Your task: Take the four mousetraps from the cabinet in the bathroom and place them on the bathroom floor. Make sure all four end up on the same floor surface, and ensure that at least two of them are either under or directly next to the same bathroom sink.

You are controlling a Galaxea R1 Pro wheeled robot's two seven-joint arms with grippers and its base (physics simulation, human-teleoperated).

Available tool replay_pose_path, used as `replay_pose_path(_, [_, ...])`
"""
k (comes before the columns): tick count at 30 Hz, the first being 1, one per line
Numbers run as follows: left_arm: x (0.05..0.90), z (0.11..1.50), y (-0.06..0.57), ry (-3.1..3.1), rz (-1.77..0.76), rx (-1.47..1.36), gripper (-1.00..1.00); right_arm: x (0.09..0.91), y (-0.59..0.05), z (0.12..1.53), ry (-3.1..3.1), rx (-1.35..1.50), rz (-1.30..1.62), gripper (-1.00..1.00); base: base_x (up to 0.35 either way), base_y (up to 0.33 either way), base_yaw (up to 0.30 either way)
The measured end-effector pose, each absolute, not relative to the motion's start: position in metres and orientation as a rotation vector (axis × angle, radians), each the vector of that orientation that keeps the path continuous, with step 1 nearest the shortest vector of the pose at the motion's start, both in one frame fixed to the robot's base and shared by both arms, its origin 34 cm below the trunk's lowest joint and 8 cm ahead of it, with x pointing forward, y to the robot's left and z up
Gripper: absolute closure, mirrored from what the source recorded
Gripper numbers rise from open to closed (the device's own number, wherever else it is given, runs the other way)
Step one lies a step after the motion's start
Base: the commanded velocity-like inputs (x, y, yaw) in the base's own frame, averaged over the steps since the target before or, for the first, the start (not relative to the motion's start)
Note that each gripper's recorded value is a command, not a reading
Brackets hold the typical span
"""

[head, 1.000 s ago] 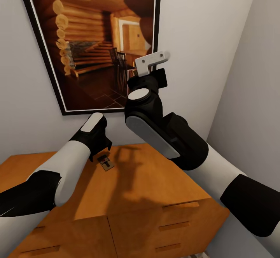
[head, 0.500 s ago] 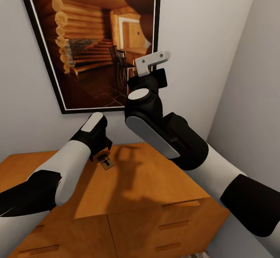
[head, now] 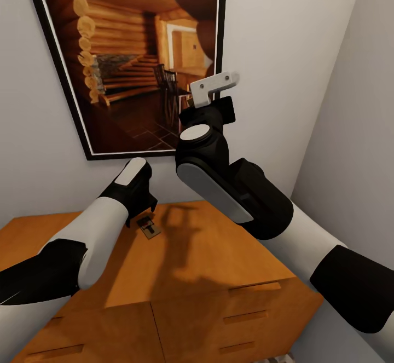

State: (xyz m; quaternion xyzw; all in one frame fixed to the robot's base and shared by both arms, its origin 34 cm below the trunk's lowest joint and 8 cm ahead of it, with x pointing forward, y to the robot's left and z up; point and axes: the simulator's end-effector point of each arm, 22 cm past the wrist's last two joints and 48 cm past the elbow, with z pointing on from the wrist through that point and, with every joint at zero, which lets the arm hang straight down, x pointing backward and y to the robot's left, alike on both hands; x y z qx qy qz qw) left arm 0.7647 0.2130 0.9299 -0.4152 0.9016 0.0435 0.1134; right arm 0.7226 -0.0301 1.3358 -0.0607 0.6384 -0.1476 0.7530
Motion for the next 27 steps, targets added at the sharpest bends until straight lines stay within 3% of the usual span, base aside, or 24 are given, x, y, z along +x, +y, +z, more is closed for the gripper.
replay_pose_path(27, [0.765, 0.910, 0.208, 2.632, 0.126, -1.227, -1.00, 0.722, -0.030, 1.314, 1.393, -0.133, -0.322, 1.00, 0.000, 0.000, 0.000])
